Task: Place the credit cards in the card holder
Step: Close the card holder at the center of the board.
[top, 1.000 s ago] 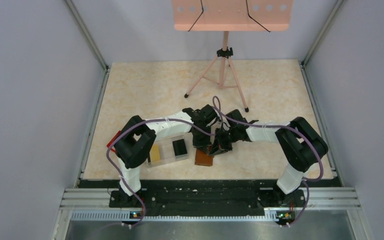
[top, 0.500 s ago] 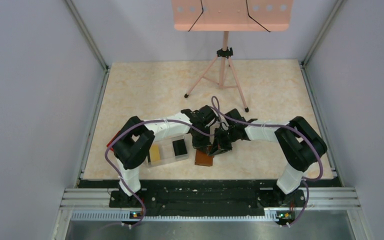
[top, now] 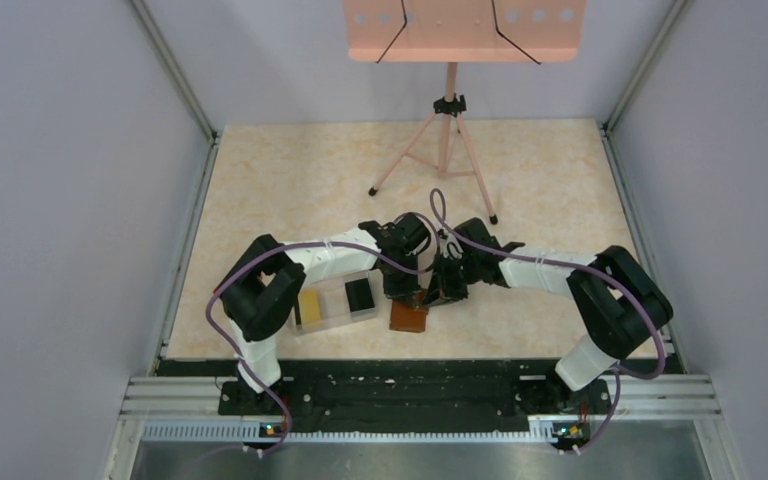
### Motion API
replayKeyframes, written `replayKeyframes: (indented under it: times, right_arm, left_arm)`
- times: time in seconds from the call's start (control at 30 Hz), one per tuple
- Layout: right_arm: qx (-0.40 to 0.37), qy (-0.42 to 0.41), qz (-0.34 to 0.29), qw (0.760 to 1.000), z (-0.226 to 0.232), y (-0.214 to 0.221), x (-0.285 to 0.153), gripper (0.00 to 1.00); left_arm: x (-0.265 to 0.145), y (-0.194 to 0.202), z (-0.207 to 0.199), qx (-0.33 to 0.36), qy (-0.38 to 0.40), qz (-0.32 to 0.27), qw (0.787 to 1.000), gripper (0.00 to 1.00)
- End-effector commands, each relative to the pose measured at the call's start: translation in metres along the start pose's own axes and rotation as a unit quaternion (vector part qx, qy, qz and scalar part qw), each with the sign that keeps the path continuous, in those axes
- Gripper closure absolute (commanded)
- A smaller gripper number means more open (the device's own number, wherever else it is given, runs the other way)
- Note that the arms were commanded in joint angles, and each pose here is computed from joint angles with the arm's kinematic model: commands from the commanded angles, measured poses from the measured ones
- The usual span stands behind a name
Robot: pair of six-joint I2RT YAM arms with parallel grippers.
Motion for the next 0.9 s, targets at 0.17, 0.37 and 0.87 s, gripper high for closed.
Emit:
replayKeyframes:
  times: [0.17,0.37,0.87]
  right_arm:
    - [-0.004,-0.009,-0.006,1.0,0.0,-0.009,0.015,1.0]
    - [-0.011,0.008,0.018,1.0,-0.007,0.002,0.027,1.0]
    - [-0.017,0.134,0.101,0.986,-0.039,0.053,0.043,1.0]
  left_arm:
    - [0.026,0.024,0.057,0.01,-0.167,0.043,0.985,1.0]
    - [0.03,0.025,0.059,0.01,-0.171,0.049,0.984,1.0]
    - [0.037,0.037,0.074,0.02,-0.224,0.049,0.973,1.0]
Point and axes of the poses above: each gripper's point midway between its finger pads, its own x axis out along the fingers, its own z axis along the line the jaws close on, y = z × x, the point moved 8 cm from there along -x, back along the fingers, and after that the axes turned 6 degrees about -x, right-handed, at the moved point
